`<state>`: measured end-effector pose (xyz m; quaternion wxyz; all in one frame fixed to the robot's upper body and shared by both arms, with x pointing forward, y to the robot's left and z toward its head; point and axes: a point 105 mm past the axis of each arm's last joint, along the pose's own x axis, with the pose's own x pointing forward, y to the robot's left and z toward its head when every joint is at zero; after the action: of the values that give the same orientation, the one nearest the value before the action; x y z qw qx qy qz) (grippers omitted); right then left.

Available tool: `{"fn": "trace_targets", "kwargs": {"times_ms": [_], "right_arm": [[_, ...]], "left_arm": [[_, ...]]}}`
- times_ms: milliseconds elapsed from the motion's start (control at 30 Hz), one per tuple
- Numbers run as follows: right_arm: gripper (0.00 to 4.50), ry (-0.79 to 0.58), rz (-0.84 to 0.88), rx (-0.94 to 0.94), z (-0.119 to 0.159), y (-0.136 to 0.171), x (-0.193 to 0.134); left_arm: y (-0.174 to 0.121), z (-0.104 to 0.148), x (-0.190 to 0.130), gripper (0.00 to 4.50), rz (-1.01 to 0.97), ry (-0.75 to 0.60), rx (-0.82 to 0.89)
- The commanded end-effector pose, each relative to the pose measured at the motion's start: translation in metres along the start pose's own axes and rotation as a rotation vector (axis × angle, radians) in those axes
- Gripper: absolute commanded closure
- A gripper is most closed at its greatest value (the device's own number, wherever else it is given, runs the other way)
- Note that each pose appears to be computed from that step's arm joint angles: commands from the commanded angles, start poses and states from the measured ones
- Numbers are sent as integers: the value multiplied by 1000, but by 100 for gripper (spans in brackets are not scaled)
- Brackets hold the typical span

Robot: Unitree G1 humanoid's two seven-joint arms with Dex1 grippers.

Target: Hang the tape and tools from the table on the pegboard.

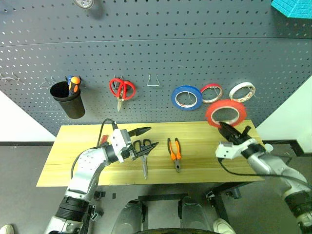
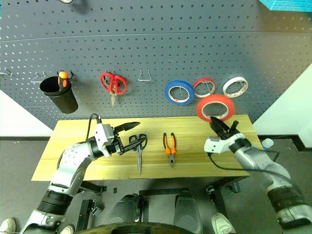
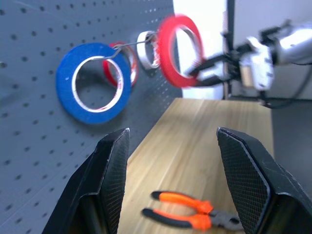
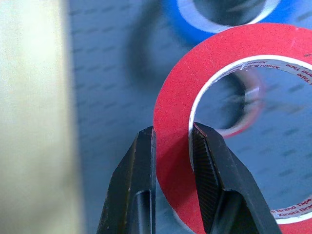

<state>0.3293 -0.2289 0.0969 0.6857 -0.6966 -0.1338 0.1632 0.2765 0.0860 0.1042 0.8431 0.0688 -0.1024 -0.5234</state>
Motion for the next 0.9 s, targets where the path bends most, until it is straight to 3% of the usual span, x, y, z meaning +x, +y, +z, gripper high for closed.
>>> {"fn": "trace_targets", "kwargs": {"times_ms": [33,333,567,667,800,900], "right_arm": [[382,-33,-8,12,1,-22,16],[382,-31,119,113,-14,-19,42],[165,-85,146,70,-9,-15,41],[73,-172,143,71,8,-14,31],[73,-319,212,145,44,-2,15],[73,-333,364,348,72,28,6]], "left_arm": [[-2,5,7,151,-15,-38,-23],[-4,4,4,151,5,-45,-31],[-1,8,-1,151,47,-70,-31],[-1,10,-3,151,48,-77,-37],[1,9,-9,151,54,-74,-40],[17,-11,-21,151,126,53,-18]]}}
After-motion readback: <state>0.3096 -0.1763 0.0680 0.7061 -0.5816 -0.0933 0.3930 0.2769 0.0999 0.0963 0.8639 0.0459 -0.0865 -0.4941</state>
